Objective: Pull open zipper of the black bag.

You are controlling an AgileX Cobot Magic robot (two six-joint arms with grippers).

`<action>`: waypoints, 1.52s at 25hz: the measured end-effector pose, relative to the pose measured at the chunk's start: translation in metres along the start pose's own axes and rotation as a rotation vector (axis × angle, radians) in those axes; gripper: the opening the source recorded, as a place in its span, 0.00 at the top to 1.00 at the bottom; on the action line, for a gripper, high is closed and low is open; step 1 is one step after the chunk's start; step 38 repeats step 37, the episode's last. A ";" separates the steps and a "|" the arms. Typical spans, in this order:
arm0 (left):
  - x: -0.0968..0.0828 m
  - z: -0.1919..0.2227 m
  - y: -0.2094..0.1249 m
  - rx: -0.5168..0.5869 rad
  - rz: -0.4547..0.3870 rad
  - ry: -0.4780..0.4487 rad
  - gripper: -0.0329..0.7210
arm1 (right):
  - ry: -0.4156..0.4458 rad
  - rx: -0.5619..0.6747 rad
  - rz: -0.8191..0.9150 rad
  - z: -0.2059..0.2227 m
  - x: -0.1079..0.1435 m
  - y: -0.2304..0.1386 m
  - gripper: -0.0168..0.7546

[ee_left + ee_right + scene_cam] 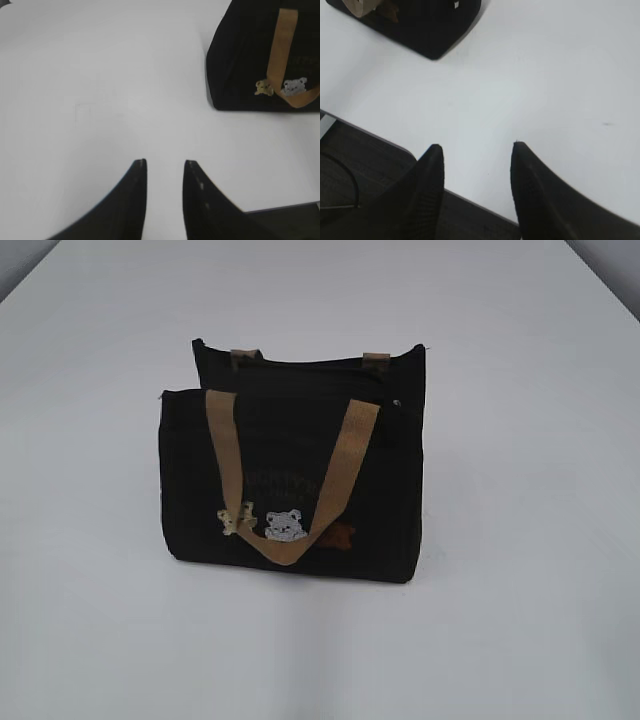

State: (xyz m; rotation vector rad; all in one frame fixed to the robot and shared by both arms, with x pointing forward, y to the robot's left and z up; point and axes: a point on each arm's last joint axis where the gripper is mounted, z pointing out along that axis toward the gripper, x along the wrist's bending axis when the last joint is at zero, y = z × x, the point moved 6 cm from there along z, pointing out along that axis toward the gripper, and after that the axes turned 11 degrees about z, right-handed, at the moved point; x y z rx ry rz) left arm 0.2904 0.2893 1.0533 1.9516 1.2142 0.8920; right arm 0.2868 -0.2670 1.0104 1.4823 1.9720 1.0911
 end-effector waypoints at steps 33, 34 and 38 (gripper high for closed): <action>-0.005 0.004 -0.020 -0.117 -0.045 0.111 0.72 | -0.221 -0.144 0.142 -0.010 -0.013 0.001 0.61; -0.005 0.004 -0.020 -0.117 -0.045 0.111 0.72 | -0.221 -0.144 0.142 -0.010 -0.013 0.001 0.61; -0.005 0.004 -0.020 -0.117 -0.045 0.112 0.72 | -0.221 -0.145 0.142 -0.011 -0.013 0.001 0.61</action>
